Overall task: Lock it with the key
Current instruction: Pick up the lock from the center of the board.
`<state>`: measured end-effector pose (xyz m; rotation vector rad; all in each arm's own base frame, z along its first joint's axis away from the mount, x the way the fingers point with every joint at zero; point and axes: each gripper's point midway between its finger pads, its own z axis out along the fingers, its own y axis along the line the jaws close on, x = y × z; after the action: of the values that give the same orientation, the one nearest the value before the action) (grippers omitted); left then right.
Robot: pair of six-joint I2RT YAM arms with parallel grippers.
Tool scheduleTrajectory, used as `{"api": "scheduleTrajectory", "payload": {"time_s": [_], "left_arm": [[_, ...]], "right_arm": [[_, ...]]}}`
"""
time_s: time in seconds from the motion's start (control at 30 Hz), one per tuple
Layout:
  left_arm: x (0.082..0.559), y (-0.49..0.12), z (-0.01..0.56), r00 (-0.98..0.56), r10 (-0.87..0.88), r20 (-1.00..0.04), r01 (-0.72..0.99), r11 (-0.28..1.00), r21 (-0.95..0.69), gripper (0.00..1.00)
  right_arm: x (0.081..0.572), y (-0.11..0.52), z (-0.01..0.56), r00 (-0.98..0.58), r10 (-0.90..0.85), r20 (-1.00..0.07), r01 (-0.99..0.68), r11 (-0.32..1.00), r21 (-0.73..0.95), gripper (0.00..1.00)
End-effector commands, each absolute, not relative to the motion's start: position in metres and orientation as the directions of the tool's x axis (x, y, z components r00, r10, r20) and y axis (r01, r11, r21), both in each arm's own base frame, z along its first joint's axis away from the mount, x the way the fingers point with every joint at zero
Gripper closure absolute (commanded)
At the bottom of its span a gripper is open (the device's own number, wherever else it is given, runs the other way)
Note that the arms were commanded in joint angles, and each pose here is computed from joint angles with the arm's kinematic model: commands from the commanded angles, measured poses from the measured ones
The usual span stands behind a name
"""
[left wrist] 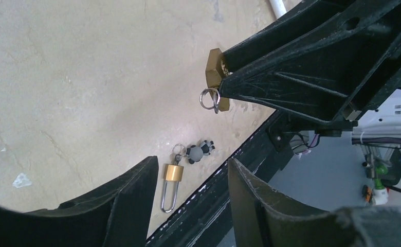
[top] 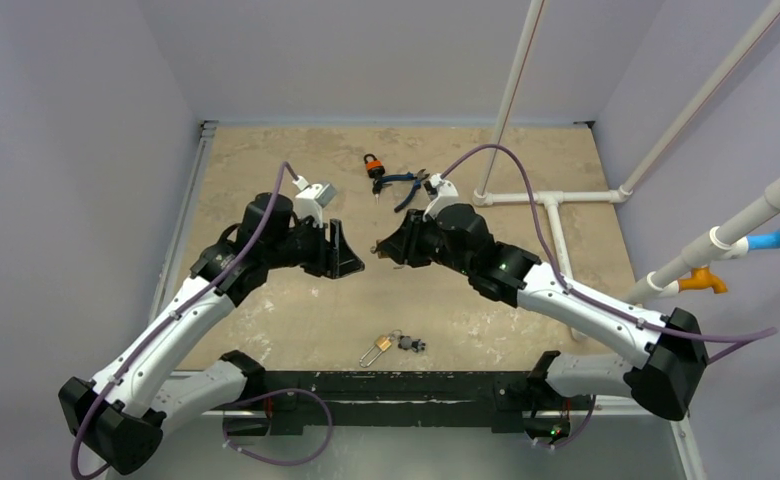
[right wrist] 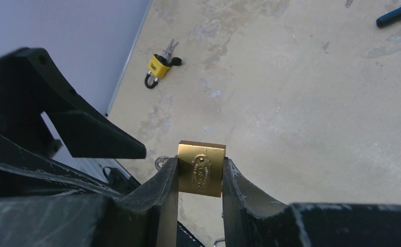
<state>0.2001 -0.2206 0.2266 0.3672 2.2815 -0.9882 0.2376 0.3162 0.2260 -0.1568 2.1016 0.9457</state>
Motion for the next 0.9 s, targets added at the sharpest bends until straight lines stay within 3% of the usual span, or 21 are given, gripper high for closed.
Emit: {"api": "scheduleTrajectory", "payload": {"time_s": [0.0, 0.43, 0.87], "left_arm": [[0.207, -0.227, 0.253, -0.72, -0.128, -0.682, 0.469, 0.634, -0.615, 0.49], [0.225, -0.219, 0.264, -0.619, -0.29, -0.73, 0.418, 0.665, -0.619, 0.57], [0.214, -0.236, 0.234, -0.624, -0.225, -0.749, 0.446, 0.684, -0.578, 0.55]], "right_arm": [[0.244, 0.339, 0.28, -0.665, 0.351, -0.66, -0.383, 0.597, 0.704, 1.0], [0.238, 0.372, 0.306, -0.735, 0.452, -0.505, -0.281, 0.475, 0.834, 1.0], [0.249, 0.381, 0.327, -0.73, 0.547, -0.409, -0.217, 0.383, 0.898, 1.0]]}}
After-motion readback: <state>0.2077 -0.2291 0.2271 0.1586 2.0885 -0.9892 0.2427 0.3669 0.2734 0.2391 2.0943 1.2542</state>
